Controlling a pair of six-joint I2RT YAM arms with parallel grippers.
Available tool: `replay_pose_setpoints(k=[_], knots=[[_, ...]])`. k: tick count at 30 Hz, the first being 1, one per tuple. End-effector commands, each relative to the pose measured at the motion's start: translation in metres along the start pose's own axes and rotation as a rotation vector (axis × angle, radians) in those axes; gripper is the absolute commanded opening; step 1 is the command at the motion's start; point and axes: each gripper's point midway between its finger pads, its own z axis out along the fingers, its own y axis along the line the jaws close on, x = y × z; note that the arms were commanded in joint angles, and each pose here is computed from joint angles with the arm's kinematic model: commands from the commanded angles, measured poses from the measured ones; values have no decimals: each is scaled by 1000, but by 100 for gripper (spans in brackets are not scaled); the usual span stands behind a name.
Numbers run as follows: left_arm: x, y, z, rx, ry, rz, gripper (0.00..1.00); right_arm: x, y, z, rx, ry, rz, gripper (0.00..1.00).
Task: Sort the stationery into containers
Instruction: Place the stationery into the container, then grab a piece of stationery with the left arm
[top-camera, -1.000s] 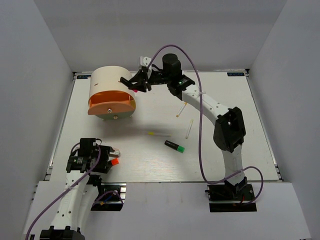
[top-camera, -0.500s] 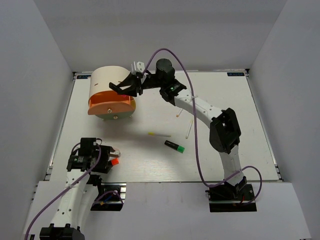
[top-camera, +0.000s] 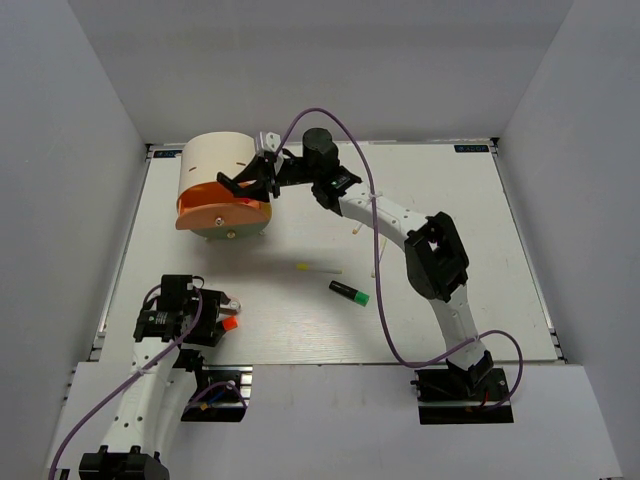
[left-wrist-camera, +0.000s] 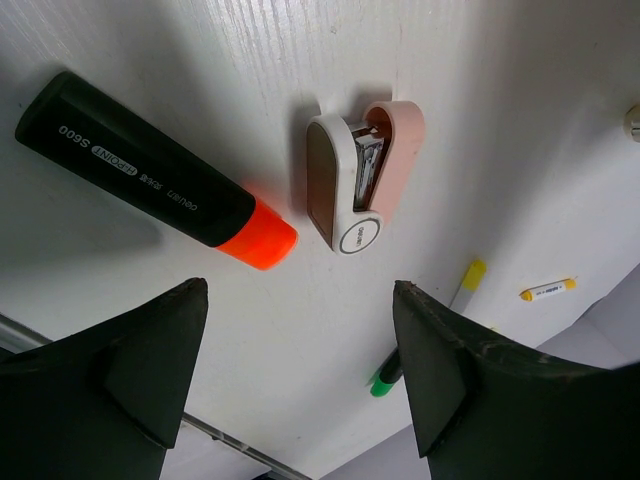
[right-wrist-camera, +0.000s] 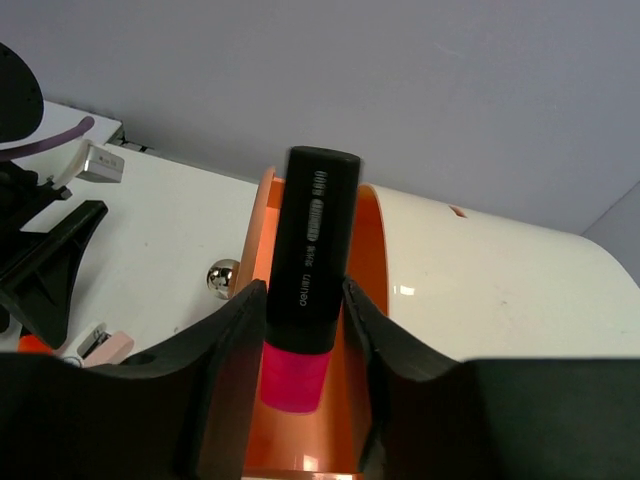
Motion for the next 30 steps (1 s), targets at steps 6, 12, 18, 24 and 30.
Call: replay_pose_setpoints(k=[6,12,18,24,30], knots=[[-1,-5,-2,13,-1,-10,86,-45,-5,1,10,-68,-97,54],[-3,-11,-7,22,-13,-19,86,-58,-5,-6,29,-75,-122,54],[-5,-6,-10,-33,-24,-40,71,-73,-24,-32,181,-53,-143,34],[-5,1,-18,-110,-25,-81,52,-47,-36,-88,339,41,-55,25],[-3,10,-17,-220,-7,-67,51,-31,-29,-142,435,99,-3,26]])
